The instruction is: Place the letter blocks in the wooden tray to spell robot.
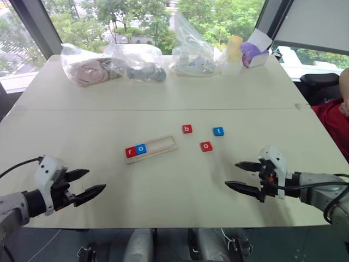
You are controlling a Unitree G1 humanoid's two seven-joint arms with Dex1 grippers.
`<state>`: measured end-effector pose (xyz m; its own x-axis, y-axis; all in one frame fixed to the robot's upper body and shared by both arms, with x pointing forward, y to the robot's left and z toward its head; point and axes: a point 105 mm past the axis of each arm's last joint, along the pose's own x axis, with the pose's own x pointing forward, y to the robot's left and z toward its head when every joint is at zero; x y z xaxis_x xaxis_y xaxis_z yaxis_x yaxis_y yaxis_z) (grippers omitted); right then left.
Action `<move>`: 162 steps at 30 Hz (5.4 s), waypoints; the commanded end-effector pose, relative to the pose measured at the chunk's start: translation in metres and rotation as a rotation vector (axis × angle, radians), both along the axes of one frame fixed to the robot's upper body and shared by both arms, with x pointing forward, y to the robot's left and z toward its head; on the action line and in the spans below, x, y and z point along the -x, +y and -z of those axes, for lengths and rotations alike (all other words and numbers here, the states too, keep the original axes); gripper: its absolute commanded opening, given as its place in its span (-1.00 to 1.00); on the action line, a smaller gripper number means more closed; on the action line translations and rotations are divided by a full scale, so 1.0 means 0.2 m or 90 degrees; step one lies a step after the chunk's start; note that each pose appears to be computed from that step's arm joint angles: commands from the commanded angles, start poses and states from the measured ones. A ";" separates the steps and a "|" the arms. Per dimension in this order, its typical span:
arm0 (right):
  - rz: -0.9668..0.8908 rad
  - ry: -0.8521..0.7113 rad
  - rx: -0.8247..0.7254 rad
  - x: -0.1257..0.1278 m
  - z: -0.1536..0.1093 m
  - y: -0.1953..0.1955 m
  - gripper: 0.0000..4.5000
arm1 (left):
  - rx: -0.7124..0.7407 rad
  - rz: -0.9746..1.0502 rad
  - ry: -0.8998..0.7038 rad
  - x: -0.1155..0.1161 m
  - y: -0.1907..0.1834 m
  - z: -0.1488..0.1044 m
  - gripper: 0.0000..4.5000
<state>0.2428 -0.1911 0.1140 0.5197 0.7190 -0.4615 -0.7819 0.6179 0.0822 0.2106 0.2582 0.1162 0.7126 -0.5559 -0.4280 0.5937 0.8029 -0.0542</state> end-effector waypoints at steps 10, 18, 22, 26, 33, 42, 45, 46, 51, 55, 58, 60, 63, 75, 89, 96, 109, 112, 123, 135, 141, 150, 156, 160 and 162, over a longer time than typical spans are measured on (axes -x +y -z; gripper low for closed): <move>-0.002 -0.017 -0.002 0.02 -0.05 0.01 0.98 | -0.034 0.011 -0.015 -0.02 0.02 -0.05 1.00; 0.017 0.001 0.006 0.00 -0.04 -0.01 0.98 | -0.048 0.000 -0.014 -0.01 0.04 -0.05 1.00; 0.047 0.016 0.004 -0.02 -0.04 -0.03 0.98 | -0.087 -0.004 0.009 0.00 0.08 -0.02 1.00; 0.033 0.006 0.004 -0.02 -0.05 0.01 0.98 | -0.095 0.009 -0.009 -0.04 0.10 -0.06 1.00; -0.107 0.001 -0.035 0.02 -0.13 0.29 0.98 | -0.134 0.137 -0.052 -0.24 0.03 -0.09 1.00; -0.139 -0.063 -0.009 -0.05 -0.11 0.52 0.98 | -0.168 0.284 -0.074 -0.48 -0.13 -0.04 1.00; -0.140 -0.067 -0.006 -0.04 -0.09 0.54 0.98 | -0.161 0.307 -0.079 -0.53 -0.19 0.00 1.00; -0.142 -0.067 -0.014 -0.03 -0.09 0.56 0.98 | -0.151 0.318 -0.076 -0.53 -0.22 0.02 1.00; -0.140 -0.065 -0.027 0.00 -0.08 0.59 0.98 | -0.129 0.338 -0.075 -0.55 -0.30 0.07 1.00; -0.132 -0.064 -0.026 0.00 -0.07 0.59 0.98 | -0.136 0.348 -0.071 -0.56 -0.33 0.11 1.00; -0.121 -0.069 -0.024 -0.01 -0.07 0.58 0.98 | -0.179 0.347 -0.061 -0.57 -0.31 0.18 1.00; -0.112 -0.073 -0.023 -0.03 -0.07 0.57 0.98 | -0.160 0.350 -0.052 -0.57 -0.32 0.20 1.00; -0.103 -0.076 -0.016 -0.05 -0.07 0.55 1.00 | -0.152 0.362 -0.035 -0.54 -0.32 0.23 0.63; 0.027 -0.072 -0.012 -0.11 -0.07 0.32 1.00 | -0.166 0.460 -0.114 -0.58 -0.39 0.01 0.39; 0.093 -0.059 -0.031 -0.11 -0.03 0.25 1.00 | -0.187 0.583 -0.092 -0.63 -0.50 0.05 0.39; 0.093 -0.063 -0.028 -0.12 -0.04 0.26 1.00 | -0.178 0.576 -0.090 -0.63 -0.49 0.08 0.99; 0.221 -0.152 -0.045 -0.53 -0.16 0.45 1.00 | -0.209 0.515 -0.115 -0.54 -0.33 -0.08 0.99; 0.256 -0.128 -0.058 -0.64 -0.14 0.56 1.00 | -0.199 0.413 -0.161 -0.55 -0.29 -0.23 0.99; 0.291 -0.089 -0.020 -0.75 -0.04 0.72 1.00 | -0.056 0.190 -0.263 -0.46 -0.34 -0.51 0.99; 0.320 -0.071 0.015 -0.82 0.07 0.83 0.20 | -0.045 0.140 -0.252 -0.43 -0.34 -0.43 1.00; 0.347 -0.135 0.036 -0.85 0.02 0.76 -0.45 | -0.047 0.155 -0.257 -0.44 -0.38 -0.43 1.00; 0.432 -0.206 0.019 -0.58 -0.29 0.31 -0.45 | -0.012 0.322 -0.216 -0.34 -0.64 -0.38 1.00; 0.550 -0.124 0.058 -0.33 -0.17 0.09 -0.45 | -0.027 0.417 -0.187 -0.28 -0.78 -0.31 1.00; 0.550 -0.063 0.066 -0.29 -0.05 0.14 -0.45 | -0.040 0.431 -0.194 -0.32 -0.81 -0.29 1.00; 0.566 -0.039 0.060 -0.29 -0.01 0.15 -0.45 | -0.041 0.433 -0.197 -0.34 -0.83 -0.29 1.00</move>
<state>0.2986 -0.1635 0.1094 0.8777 0.0143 -0.4790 -0.0322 0.9991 -0.0292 0.2770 0.0948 0.1686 0.3131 -0.8939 -0.3209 0.9453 0.2607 0.1961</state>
